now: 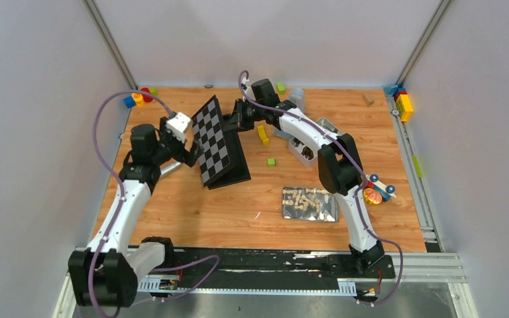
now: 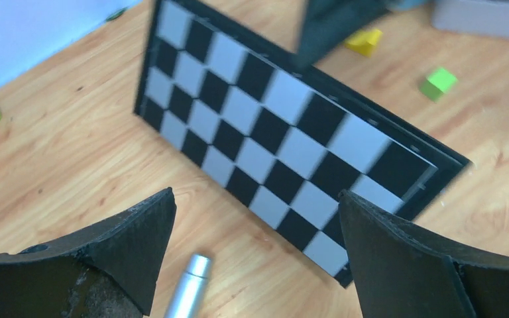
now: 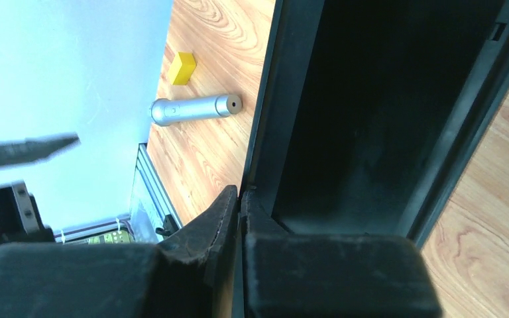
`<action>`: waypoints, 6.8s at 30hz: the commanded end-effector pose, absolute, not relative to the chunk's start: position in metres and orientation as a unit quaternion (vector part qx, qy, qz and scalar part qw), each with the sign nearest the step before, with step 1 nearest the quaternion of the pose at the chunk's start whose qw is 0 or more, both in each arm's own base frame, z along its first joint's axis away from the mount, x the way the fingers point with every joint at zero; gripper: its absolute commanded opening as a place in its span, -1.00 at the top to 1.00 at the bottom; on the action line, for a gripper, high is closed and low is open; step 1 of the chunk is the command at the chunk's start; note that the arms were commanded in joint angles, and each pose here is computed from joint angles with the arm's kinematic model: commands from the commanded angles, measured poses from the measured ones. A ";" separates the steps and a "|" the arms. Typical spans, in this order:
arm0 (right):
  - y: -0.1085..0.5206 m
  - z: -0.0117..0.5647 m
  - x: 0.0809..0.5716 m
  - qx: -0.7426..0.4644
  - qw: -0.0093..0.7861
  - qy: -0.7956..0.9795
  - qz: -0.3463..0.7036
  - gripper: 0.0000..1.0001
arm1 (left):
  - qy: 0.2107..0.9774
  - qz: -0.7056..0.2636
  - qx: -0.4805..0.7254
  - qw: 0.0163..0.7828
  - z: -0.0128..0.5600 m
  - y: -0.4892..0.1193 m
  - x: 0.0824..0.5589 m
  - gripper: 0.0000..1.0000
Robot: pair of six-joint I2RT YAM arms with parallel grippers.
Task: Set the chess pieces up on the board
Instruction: Adjust the chessboard at the center of the board.
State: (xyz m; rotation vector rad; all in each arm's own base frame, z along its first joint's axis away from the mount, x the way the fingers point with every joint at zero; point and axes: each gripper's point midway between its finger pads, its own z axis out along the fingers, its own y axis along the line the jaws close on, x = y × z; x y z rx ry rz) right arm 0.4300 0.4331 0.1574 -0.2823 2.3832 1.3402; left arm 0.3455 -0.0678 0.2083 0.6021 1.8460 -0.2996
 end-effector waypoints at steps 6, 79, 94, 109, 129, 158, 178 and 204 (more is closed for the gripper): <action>0.450 0.208 0.409 -0.145 0.225 0.817 0.511 1.00 | 0.762 -0.056 0.367 0.530 0.176 -0.105 0.317 -1.00; 0.554 0.237 0.223 -0.351 0.174 0.739 0.548 0.43 | 0.961 -0.146 -0.057 0.229 0.160 -0.017 0.299 -0.72; 0.482 0.279 0.269 -0.356 0.302 0.739 0.486 -0.25 | 0.951 -0.178 -0.040 0.251 0.181 -0.023 0.307 0.25; 0.358 0.295 0.354 -0.307 0.382 0.766 0.417 -0.24 | 0.854 -0.209 0.025 0.477 0.333 -0.034 0.385 1.00; 0.246 0.303 0.403 -0.225 0.433 0.789 0.372 -0.19 | 0.708 0.172 0.305 0.613 0.403 -0.112 0.408 1.00; 0.191 0.289 0.388 -0.182 0.432 0.805 0.364 -0.18 | 0.503 0.465 0.444 0.578 0.348 -0.176 0.375 1.00; 0.200 0.259 0.343 -0.221 0.361 0.789 0.445 -0.16 | 0.496 0.451 0.463 0.580 0.310 -0.205 0.300 1.00; 0.356 0.171 0.414 -0.307 0.208 0.745 0.555 0.51 | 0.522 0.382 0.418 0.638 0.327 -0.179 0.282 1.00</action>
